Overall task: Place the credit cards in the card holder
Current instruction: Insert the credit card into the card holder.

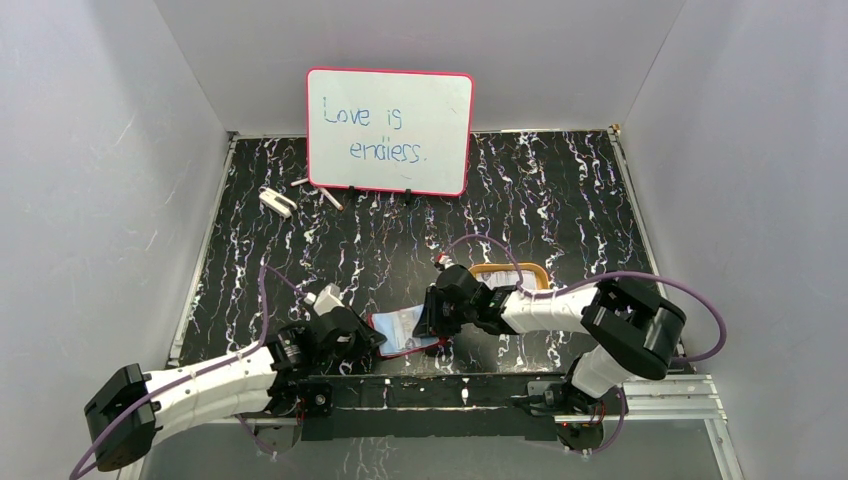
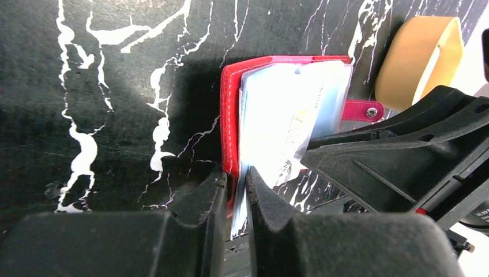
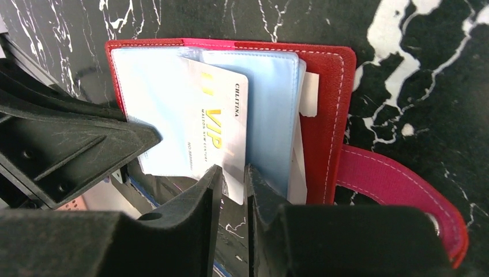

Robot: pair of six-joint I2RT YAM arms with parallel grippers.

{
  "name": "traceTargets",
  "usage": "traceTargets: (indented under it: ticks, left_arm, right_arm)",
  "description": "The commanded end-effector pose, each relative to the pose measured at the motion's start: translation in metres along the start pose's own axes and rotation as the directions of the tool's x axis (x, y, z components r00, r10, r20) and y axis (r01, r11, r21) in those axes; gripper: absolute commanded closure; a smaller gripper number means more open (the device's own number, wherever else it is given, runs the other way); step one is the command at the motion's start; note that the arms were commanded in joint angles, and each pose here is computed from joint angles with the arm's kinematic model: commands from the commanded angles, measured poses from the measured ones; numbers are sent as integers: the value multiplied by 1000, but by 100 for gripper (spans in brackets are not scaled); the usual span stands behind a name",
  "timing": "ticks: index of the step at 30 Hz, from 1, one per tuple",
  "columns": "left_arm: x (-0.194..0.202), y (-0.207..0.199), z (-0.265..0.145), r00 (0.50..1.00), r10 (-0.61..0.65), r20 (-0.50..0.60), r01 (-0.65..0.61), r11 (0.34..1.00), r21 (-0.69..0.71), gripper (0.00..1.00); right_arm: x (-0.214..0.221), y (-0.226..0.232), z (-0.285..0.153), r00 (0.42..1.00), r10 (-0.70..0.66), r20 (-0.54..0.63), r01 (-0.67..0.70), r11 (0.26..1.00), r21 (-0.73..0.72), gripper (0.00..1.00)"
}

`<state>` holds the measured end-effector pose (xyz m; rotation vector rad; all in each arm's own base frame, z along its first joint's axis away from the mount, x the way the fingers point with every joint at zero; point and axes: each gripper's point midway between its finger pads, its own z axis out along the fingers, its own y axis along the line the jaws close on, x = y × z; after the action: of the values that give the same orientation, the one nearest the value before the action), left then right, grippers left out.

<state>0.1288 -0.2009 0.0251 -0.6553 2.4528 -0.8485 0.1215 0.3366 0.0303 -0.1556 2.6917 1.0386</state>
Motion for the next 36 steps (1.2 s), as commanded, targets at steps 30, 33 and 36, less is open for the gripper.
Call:
traceTargets:
  ticks: [30, 33, 36]
  left_arm:
    - [-40, 38, -37, 933, 361, 2, -331, 856, -397, 54]
    - [-35, 39, -28, 936, 352, -3, -326, 865, -382, 58]
    - [-32, 37, -21, 939, 344, -1, -321, 876, -361, 61]
  right_arm:
    - [-6, 13, 12, 998, -66, -12, 66, 997, -28, 72]
    - [-7, 17, 10, 998, -69, -12, 69, 997, -41, 71]
    - [-9, 21, 8, 997, -76, -10, 76, 996, -51, 71]
